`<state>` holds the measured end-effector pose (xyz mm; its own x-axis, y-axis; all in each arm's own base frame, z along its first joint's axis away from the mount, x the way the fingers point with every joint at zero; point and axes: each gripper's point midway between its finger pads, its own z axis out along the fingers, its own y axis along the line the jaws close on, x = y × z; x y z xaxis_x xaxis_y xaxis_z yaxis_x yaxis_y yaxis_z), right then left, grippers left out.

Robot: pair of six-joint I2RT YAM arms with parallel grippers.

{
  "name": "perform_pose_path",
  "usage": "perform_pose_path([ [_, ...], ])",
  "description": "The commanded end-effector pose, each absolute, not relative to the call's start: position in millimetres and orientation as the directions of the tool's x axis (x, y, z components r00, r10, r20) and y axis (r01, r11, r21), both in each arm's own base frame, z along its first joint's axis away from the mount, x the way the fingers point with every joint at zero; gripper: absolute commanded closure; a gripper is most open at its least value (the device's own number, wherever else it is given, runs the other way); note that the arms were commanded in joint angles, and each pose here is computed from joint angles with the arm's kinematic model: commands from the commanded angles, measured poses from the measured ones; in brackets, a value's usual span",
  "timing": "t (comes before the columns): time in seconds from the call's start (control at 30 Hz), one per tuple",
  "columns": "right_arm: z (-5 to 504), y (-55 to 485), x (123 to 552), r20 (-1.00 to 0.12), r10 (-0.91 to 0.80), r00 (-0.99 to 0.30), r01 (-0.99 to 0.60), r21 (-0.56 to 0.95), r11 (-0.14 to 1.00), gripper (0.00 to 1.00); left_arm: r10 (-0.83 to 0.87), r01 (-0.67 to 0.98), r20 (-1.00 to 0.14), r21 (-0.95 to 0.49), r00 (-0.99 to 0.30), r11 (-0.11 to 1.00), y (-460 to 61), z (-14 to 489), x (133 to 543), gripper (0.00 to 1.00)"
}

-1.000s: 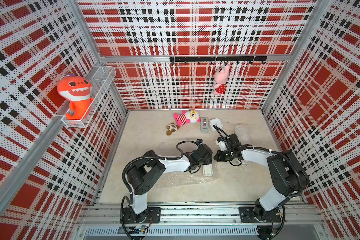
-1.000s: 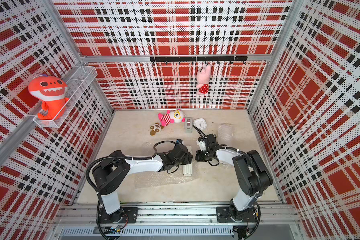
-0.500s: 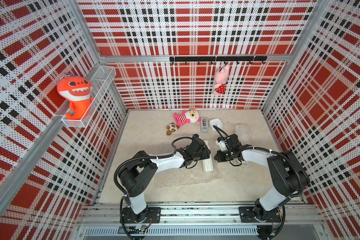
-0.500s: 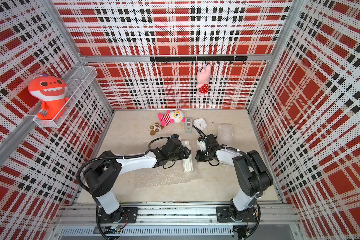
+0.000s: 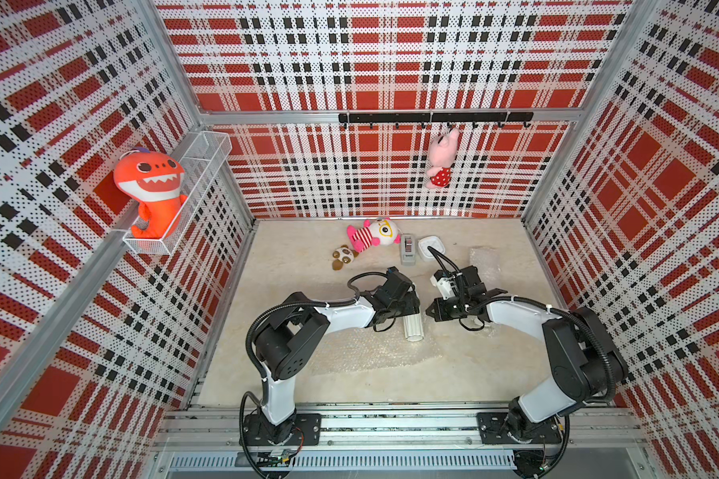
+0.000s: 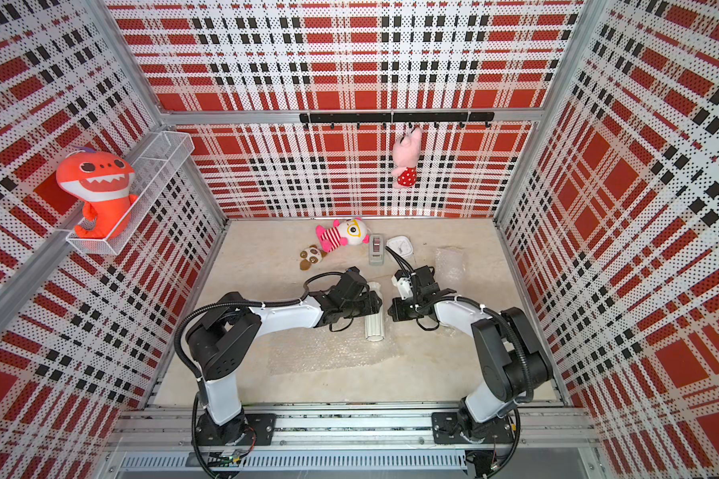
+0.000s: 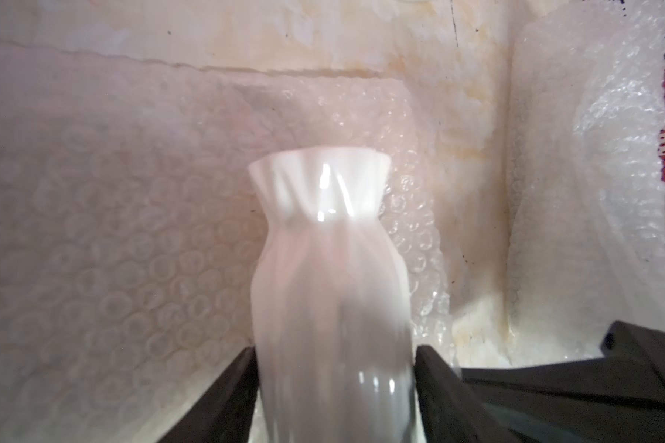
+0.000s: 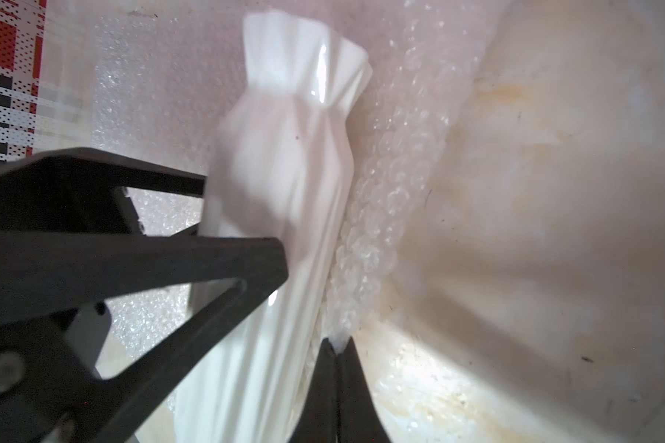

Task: Wrap vases in bubble wrap
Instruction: Wrap the vase in bubble wrap.

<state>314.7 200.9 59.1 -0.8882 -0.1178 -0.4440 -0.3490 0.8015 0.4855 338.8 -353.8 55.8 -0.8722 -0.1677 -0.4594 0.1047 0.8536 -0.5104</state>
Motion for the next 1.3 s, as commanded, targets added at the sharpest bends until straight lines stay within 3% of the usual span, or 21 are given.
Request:
perform_pose_path([
  [0.0,82.1,209.3,320.7,-0.494,-0.112,-0.862,-0.395,0.517,0.759,1.0,-0.158,0.123,-0.485,-0.497,-0.86,0.859,-350.3,65.4,341.0,0.27],
  [0.3,105.4,224.1,323.3,-0.49,-0.097,-0.866,-0.403,0.57,0.716,1.0,-0.226,0.103,-0.492,-0.556,-0.841,0.825,-331.1,81.9,331.7,0.3],
  [0.77,121.3,289.6,324.0,-0.471,-0.111,-0.875,-0.419,0.625,0.658,1.0,-0.315,0.077,-0.439,-0.675,-0.841,0.734,-306.7,76.6,309.6,0.6],
  [0.93,110.8,302.6,325.2,-0.469,-0.103,-0.877,-0.403,0.601,0.691,1.0,-0.347,0.055,-0.408,-0.711,-0.844,0.701,-297.9,71.9,300.3,0.7],
  [1.17,90.6,314.3,318.2,-0.461,-0.117,-0.88,-0.398,0.582,0.709,1.0,-0.403,0.031,-0.423,-0.72,-0.812,0.693,-275.1,83.0,298.8,0.71],
  [1.27,88.2,317.6,316.7,-0.459,-0.125,-0.879,-0.403,0.579,0.709,1.0,-0.441,0.026,-0.437,-0.733,-0.784,0.679,-260.5,98.3,303.7,0.65],
])
